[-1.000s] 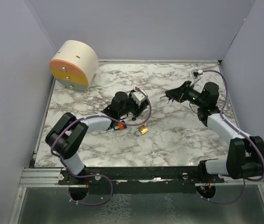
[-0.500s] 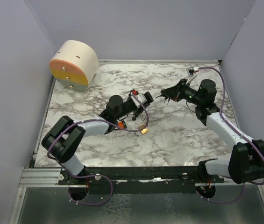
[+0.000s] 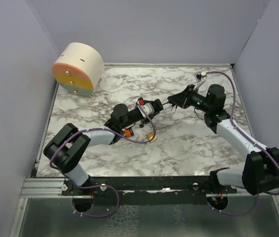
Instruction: Unlock with the key
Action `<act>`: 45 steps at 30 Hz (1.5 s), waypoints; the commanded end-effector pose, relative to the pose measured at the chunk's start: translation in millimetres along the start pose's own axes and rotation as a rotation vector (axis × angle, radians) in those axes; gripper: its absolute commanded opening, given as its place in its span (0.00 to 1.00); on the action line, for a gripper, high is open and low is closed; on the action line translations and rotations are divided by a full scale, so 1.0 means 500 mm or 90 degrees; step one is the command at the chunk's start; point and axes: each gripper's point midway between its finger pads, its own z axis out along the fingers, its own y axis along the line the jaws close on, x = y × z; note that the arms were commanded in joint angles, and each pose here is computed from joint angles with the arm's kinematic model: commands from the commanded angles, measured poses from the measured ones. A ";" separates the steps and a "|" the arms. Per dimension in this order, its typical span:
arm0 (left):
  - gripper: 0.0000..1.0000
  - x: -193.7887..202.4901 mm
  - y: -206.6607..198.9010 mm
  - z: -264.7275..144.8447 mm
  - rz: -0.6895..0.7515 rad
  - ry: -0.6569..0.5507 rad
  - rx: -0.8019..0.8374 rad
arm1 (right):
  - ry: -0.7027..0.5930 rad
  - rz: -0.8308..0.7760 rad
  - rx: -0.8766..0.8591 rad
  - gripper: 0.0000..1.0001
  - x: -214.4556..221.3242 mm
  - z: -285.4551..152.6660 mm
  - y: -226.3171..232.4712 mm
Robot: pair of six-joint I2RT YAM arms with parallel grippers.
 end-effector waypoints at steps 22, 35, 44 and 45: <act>0.00 -0.137 -0.003 -0.003 0.079 -0.139 0.018 | -0.031 -0.038 0.001 0.01 -0.037 0.015 0.031; 0.00 -0.158 0.026 0.008 0.092 -0.148 -0.017 | -0.019 -0.051 0.005 0.01 -0.034 0.020 0.033; 0.00 -0.157 0.042 0.013 0.086 -0.143 -0.042 | -0.015 -0.054 0.007 0.01 -0.032 0.021 0.034; 0.00 -0.159 0.044 0.013 0.086 -0.143 -0.045 | -0.015 -0.054 0.007 0.01 -0.032 0.021 0.035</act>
